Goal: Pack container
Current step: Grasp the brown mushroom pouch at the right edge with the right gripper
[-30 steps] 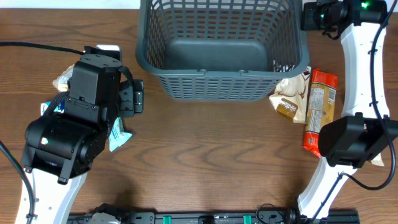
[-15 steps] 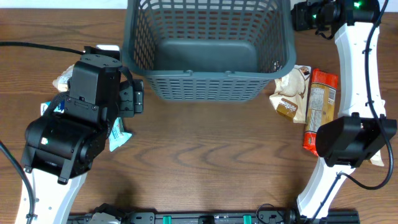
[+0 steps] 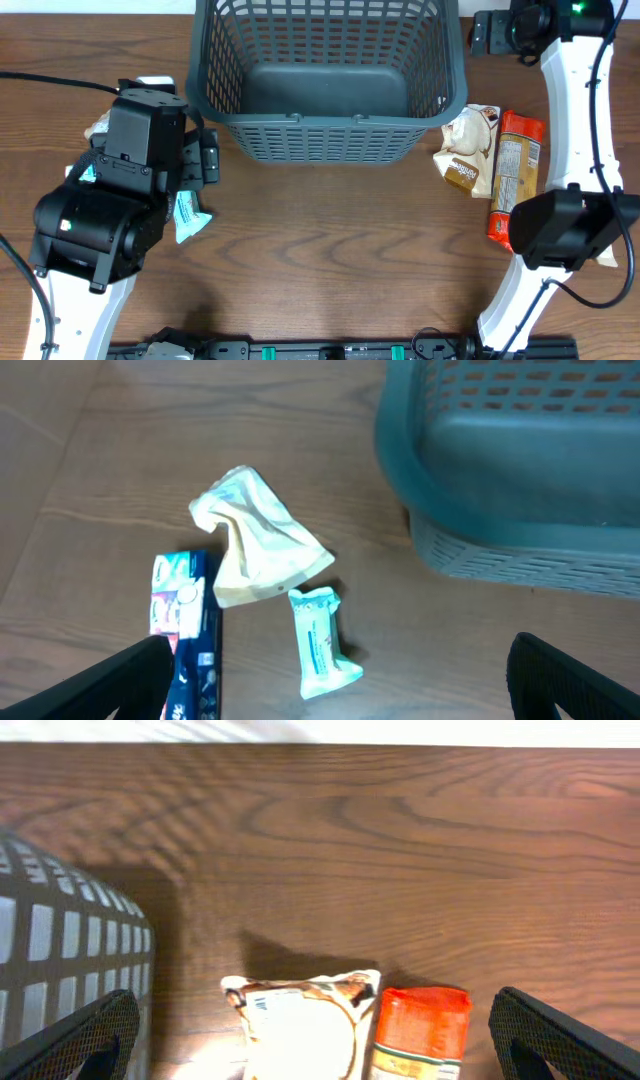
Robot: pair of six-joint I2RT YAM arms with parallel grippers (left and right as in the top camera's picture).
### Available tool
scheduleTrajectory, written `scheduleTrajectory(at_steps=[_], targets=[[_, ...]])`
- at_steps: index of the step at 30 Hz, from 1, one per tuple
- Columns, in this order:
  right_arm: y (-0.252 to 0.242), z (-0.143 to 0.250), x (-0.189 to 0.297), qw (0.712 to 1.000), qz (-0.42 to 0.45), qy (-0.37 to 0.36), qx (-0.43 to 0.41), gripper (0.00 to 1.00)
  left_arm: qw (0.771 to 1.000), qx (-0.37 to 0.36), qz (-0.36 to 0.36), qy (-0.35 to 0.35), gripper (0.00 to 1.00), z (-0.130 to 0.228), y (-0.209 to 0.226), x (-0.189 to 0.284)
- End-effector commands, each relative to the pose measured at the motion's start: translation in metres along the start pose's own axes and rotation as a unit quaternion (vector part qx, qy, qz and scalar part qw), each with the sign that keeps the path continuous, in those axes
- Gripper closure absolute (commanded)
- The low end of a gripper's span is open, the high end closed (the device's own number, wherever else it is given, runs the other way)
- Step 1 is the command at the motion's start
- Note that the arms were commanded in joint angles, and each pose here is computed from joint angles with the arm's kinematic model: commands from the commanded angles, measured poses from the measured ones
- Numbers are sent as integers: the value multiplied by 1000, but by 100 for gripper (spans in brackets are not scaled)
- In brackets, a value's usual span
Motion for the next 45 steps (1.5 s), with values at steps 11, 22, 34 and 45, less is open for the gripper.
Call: scheduleTrajectory(at_steps=[11, 22, 34, 45], targets=[[-58, 113, 217, 992, 73, 41, -99, 1, 997, 35, -39, 54, 3, 43, 9, -39], [-51, 178, 281, 982, 98, 37, -159, 1, 993, 70, -21, 90, 3, 86, 25, -71], [-50, 240, 144, 974, 68, 185, -115, 1, 995, 56, -15, 80, 3, 83, 26, -79], [-107, 278, 75, 971, 92, 193, -111, 1, 995, 56, -15, 80, 3, 83, 26, -79]])
Point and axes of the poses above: each gripper's point midway between its finger pads, its own x axis back along the fingers, its own y axis along the line the jaws close on, z = x × y, the point moved 1 cm from there along x, back along the fingers, and after that the axes turned 14 degrees about x, right-handed, at the moved point
